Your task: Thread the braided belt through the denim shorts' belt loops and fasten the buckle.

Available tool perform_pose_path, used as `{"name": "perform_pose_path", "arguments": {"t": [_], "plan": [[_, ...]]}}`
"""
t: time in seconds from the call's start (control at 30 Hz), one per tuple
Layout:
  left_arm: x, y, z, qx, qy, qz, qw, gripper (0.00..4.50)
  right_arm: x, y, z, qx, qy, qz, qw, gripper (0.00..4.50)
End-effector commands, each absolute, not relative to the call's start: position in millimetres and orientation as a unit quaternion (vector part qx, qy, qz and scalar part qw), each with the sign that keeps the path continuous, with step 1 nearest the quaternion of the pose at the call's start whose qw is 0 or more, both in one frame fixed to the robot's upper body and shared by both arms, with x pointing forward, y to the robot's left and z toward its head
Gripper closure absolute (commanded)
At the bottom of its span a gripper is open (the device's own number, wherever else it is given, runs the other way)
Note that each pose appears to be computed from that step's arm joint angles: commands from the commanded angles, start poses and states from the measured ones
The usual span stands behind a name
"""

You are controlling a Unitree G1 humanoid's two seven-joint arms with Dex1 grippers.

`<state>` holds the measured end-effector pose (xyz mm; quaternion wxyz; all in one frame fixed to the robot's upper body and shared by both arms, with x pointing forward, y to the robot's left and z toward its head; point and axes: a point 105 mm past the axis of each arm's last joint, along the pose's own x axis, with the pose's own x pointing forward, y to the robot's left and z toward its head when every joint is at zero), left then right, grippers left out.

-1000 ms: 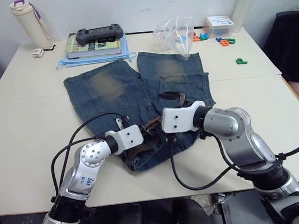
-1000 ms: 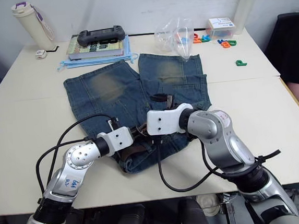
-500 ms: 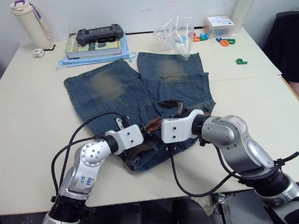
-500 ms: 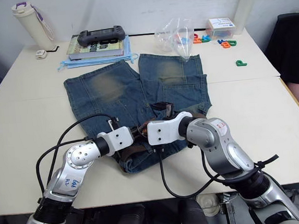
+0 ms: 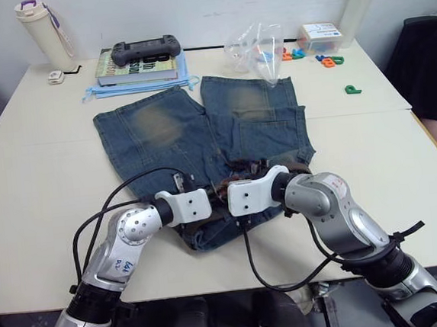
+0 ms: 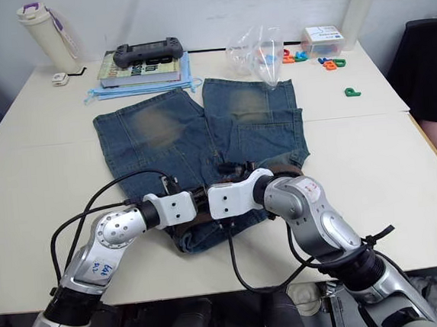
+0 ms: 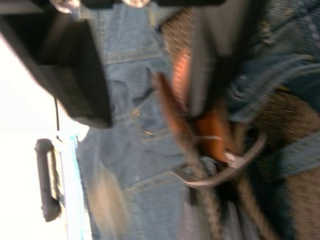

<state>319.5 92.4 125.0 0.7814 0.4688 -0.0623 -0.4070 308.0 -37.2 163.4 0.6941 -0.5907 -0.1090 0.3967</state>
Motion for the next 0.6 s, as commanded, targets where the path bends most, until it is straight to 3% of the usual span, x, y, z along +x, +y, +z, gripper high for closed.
{"name": "perform_pose_path", "arguments": {"t": [0.03,0.07,0.27,0.37,0.6], "plan": [[316.1,79.8,127.0,0.468,-0.082,-0.422,0.772,4.5,302.1,-31.5,165.1,-0.595,-0.122,0.402,0.686,4.04],[316.3,78.7,127.7,0.467,-0.085,-0.422,0.772,4.5,301.6,-31.0,164.4,-0.593,-0.12,0.403,0.687,4.45],[316.4,78.3,134.2,0.458,-0.106,-0.417,0.778,4.5,301.1,-32.4,162.5,-0.578,-0.11,0.4,0.703,4.45],[314.7,80.7,137.3,0.431,-0.104,-0.42,0.792,3.25,302.3,-34.2,163.6,-0.567,-0.105,0.393,0.716,4.5],[282.2,115.9,161.9,0.296,-0.112,-0.432,0.844,3.17,306.1,-40.9,170.0,-0.547,-0.099,0.37,0.745,4.5]]}}
